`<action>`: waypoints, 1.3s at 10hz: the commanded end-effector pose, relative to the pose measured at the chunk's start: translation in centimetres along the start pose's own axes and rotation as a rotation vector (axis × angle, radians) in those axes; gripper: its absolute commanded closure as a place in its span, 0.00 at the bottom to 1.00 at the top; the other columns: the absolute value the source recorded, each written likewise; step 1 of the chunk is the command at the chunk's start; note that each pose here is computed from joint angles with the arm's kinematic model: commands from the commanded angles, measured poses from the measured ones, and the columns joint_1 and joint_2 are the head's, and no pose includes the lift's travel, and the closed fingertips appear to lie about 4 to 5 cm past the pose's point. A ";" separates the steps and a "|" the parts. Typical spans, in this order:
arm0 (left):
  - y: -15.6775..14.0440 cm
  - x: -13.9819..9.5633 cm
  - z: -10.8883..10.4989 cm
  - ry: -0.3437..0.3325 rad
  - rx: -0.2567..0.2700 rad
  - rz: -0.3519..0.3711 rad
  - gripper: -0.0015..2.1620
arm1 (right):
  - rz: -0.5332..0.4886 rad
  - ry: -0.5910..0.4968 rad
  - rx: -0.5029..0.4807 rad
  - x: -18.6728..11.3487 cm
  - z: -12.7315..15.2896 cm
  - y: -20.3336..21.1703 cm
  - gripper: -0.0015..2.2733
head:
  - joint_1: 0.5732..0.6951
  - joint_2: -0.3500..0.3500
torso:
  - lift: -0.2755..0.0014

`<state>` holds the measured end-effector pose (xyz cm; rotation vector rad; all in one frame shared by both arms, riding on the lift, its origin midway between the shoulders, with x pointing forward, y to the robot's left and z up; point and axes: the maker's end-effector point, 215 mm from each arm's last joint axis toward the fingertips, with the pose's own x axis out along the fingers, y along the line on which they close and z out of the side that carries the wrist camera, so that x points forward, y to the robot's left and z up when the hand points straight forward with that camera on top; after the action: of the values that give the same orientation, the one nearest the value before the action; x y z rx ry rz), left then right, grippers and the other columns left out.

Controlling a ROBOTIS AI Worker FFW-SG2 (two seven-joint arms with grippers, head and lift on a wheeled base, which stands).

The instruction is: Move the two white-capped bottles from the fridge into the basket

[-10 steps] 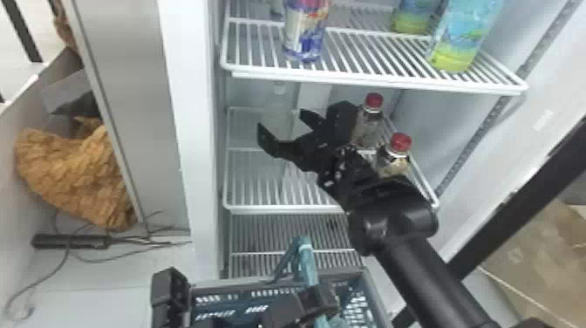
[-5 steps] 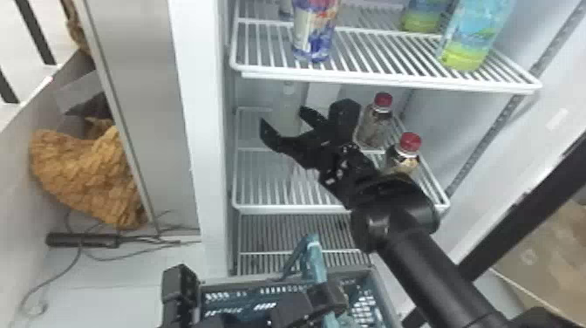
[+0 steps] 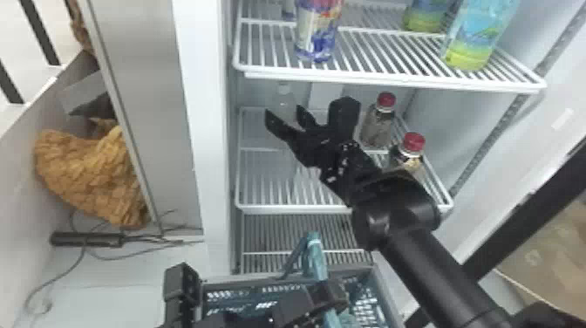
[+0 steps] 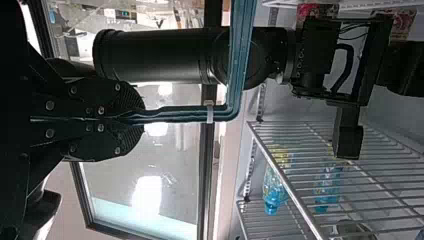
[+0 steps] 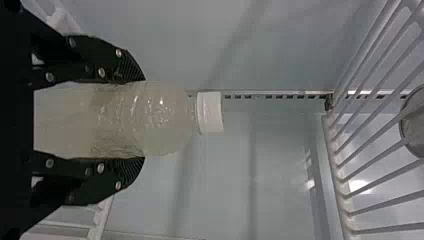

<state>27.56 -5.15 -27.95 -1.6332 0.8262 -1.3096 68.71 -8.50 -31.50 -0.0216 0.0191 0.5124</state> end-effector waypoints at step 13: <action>0.3 -1.0 0.1 -0.021 -0.011 0.005 0.52 | -0.065 -0.126 0.009 -11.5 5.2 -1.5 0.37 | 1.00 0.18 | 0.06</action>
<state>27.35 -4.43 -28.62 -1.6499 0.8270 -1.2845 60.08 -14.95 -26.19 0.0151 -0.1023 0.4540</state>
